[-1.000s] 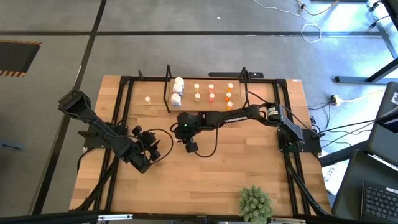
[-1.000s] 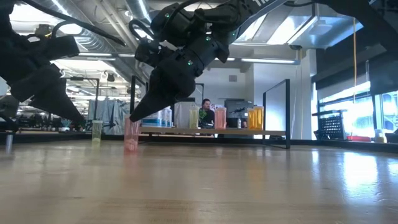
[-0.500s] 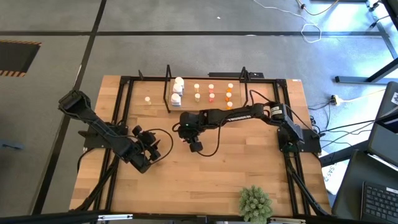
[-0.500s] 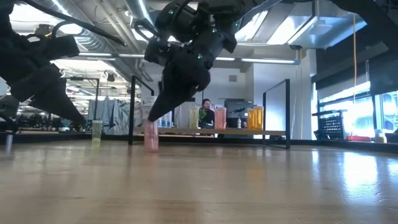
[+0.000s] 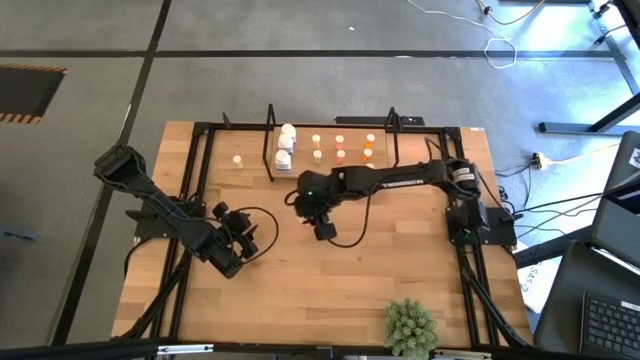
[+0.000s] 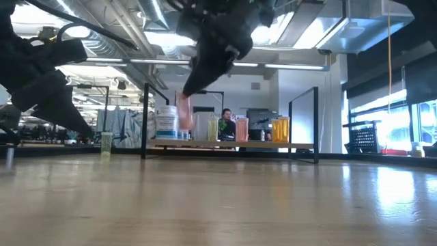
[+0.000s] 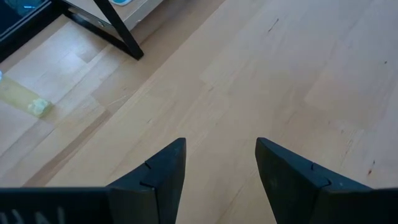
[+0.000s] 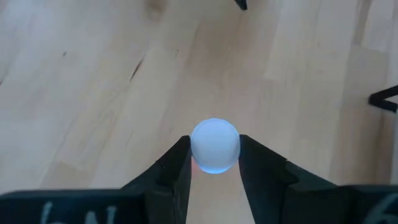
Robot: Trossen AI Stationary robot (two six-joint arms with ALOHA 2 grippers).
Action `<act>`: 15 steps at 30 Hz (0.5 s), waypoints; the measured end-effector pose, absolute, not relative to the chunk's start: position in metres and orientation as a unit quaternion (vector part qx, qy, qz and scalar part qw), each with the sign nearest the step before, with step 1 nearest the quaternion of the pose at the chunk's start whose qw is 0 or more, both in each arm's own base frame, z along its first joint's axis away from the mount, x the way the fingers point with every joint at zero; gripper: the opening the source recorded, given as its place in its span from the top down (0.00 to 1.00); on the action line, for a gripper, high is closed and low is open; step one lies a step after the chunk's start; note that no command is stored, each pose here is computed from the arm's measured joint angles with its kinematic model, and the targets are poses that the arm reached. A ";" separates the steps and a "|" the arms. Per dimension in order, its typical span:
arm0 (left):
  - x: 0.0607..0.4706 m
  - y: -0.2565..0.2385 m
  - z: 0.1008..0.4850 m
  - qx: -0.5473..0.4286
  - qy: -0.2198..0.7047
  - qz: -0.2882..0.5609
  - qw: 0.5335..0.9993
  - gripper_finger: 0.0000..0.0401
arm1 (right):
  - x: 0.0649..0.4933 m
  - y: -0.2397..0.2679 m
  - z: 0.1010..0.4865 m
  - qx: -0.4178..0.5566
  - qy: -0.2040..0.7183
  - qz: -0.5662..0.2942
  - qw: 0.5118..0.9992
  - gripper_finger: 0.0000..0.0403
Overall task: Pick and place medicine bottles onto shelf by color
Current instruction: Put the red pill bottle on the shelf aligned with the other red pill bottles
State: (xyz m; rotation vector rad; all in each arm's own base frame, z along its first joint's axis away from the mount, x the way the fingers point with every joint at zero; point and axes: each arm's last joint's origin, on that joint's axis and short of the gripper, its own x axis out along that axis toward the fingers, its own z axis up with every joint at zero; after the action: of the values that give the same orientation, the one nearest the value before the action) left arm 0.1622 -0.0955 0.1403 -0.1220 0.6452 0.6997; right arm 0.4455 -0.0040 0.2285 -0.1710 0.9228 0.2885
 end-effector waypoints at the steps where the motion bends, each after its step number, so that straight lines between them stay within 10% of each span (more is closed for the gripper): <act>1: 0.162 -0.095 0.140 -0.059 0.310 0.337 0.887 0.53 | 0.444 -0.004 0.232 -0.082 0.442 0.138 0.883 0.70; 15: 0.162 -0.095 0.141 -0.029 0.317 0.329 0.889 0.53 | 0.389 -0.009 0.310 -0.072 0.454 0.008 0.888 0.70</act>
State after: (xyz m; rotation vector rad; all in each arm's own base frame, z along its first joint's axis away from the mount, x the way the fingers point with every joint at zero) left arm 0.1622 -0.0953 0.1406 -0.0596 0.6594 0.6826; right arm 0.3893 -0.0092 0.3099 -0.1505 0.9424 0.0171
